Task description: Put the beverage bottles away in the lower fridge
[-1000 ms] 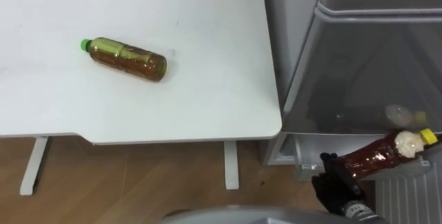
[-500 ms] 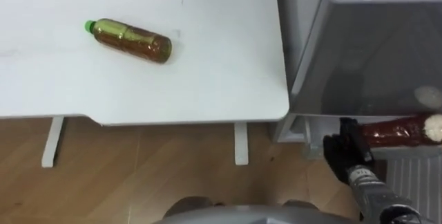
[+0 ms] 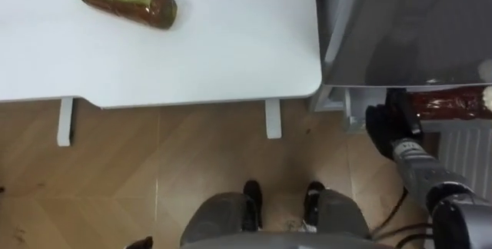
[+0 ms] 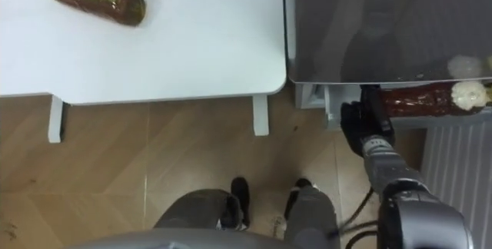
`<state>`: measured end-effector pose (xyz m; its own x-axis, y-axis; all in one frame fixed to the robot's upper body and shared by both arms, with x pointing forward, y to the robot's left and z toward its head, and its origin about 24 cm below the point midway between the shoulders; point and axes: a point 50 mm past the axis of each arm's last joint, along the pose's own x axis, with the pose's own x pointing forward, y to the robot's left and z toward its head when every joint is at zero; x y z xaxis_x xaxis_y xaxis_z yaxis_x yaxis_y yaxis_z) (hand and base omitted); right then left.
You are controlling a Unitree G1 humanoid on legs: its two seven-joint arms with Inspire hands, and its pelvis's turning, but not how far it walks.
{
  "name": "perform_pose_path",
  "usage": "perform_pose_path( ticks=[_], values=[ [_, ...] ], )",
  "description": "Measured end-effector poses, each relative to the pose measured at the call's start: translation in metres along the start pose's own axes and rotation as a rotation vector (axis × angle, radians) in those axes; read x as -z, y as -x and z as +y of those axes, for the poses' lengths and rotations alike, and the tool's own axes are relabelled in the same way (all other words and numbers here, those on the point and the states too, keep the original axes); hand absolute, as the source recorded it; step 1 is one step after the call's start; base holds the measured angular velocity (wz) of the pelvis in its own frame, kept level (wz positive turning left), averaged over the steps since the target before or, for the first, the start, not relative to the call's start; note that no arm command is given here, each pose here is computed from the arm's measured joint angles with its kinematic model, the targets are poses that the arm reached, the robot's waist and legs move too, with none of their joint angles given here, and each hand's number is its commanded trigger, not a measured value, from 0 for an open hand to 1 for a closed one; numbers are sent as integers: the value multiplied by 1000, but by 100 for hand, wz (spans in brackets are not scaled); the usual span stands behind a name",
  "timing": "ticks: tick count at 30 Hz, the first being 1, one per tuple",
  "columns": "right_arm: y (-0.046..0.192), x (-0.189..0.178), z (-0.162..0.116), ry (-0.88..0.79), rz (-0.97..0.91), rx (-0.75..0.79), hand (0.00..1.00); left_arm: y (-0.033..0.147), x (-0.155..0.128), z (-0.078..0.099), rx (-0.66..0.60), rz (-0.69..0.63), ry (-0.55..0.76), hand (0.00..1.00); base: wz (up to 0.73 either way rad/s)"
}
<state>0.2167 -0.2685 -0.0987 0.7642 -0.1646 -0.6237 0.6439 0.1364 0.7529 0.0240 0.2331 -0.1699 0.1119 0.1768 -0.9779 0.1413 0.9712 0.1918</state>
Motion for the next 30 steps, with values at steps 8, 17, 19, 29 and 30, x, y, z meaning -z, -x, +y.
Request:
perform_pose_path(
  ticks=[8, 17, 19, 29, 30],
  values=[
    [-10, -7, 33, -35, -14, -44, 100, -1, -29, 6, -12, -60, -13, 0, 5],
    [-13, -17, 51, -23, -28, -72, 100, -1, -40, 6, -24, -86, -13, 0, 5],
    [-14, -18, 53, -19, -27, -77, 100, -1, -41, 6, -24, -87, -15, 0, 0],
    [-13, -25, 56, -13, -42, -74, 0, -1, -43, 6, -25, -91, -16, 0, 0],
    [-13, -24, 55, -9, -40, -69, 0, -1, -43, 6, -25, -91, -16, 0, 0]
  ],
)
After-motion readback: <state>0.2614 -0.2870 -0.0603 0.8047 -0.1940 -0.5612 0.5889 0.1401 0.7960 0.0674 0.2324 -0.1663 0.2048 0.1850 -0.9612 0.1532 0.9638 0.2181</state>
